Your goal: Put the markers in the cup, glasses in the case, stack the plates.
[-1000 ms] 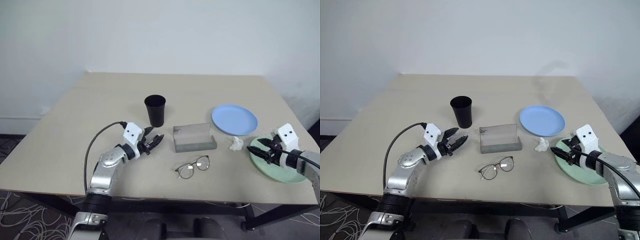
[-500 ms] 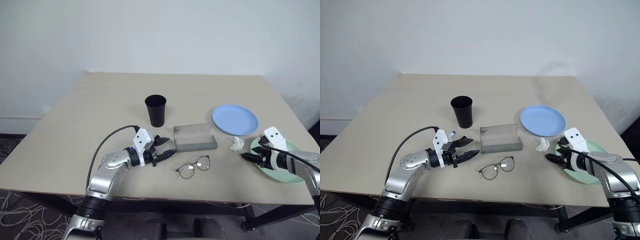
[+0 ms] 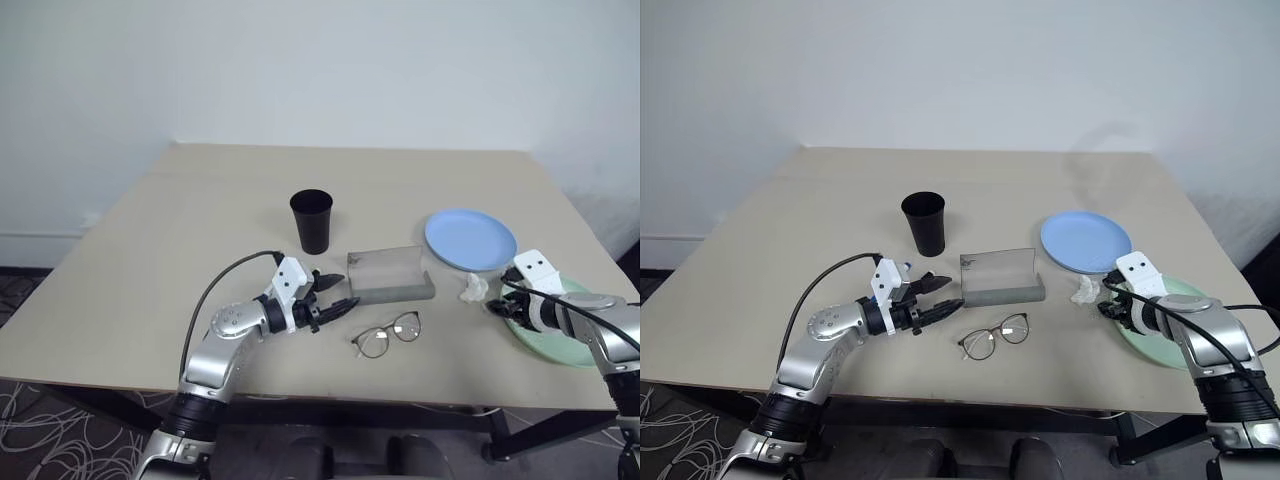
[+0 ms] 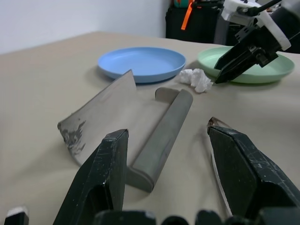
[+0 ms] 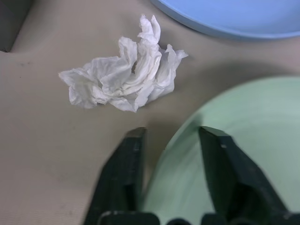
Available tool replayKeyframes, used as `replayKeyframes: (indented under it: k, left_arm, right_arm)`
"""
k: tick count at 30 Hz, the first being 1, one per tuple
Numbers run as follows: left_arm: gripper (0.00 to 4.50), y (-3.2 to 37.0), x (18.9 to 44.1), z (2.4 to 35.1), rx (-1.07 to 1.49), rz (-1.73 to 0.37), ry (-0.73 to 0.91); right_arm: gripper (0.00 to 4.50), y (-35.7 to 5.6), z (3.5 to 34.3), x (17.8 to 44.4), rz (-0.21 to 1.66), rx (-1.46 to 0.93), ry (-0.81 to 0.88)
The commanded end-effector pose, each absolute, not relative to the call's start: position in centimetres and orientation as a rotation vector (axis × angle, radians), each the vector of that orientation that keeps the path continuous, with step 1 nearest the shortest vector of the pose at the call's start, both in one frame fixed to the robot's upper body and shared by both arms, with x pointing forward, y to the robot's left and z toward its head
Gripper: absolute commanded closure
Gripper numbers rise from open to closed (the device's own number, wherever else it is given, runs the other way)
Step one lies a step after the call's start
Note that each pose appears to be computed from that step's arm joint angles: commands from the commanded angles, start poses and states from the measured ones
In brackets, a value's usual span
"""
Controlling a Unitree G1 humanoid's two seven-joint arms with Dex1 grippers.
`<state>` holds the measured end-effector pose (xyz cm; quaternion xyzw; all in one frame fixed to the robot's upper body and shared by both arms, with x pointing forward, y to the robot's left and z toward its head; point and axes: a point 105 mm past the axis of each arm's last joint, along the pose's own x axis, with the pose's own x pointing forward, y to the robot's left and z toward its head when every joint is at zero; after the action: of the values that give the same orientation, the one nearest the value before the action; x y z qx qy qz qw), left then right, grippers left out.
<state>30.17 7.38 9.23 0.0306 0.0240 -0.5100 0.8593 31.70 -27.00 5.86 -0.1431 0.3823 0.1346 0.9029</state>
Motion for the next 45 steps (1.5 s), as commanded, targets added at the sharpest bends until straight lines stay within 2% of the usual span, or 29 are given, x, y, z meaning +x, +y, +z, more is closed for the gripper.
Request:
replayKeyframes:
  k: [1, 3, 8, 14, 25, 29, 35, 39, 45]
  left_arm:
    - [1.67, 6.7, 30.2, 11.0, 0.082, -1.09, -0.025]
    - [1.67, 6.7, 30.2, 11.0, 0.083, -1.09, -0.024]
    - [1.67, 6.6, 30.2, 11.0, 0.085, -1.09, -0.023]
    - [1.67, 6.4, 30.4, 11.1, 0.085, -1.084, -0.031]
    - [1.67, 6.3, 30.7, 11.2, 0.089, -1.07, -0.044]
    - [1.67, 6.3, 30.8, 11.3, 0.093, -1.062, -0.048]
    - [1.67, 7.2, 32.7, 11.2, 0.118, -0.957, -0.048]
    - [1.67, 7.1, 33.2, 11.5, 0.118, -0.942, -0.065]
    - [1.67, 6.8, 33.4, 11.8, 0.114, -0.95, -0.078]
  right_arm:
    - [3.99, -27.4, 6.7, 32.4, 0.239, -0.322, 0.763]
    - [4.49, -27.3, 6.7, 32.5, 0.233, -0.323, 0.762]
    - [4.49, -27.5, 7.1, 32.7, 0.21, -0.334, 0.753]
    - [4.49, -30.0, 8.0, 33.9, 0.068, -0.372, 0.717]
    - [4.49, -30.9, 11.3, 37.5, -0.011, -0.508, 0.552]
    - [4.49, -29.2, 12.8, 39.2, 0.085, -0.599, 0.428]
    - [4.49, -24.3, 13.5, 40.5, 0.382, -0.727, 0.271]
    - [4.49, -22.1, 13.4, 41.1, 0.534, -0.712, 0.242]
    - [4.49, -20.7, 12.8, 42.4, 0.63, -0.693, 0.259]
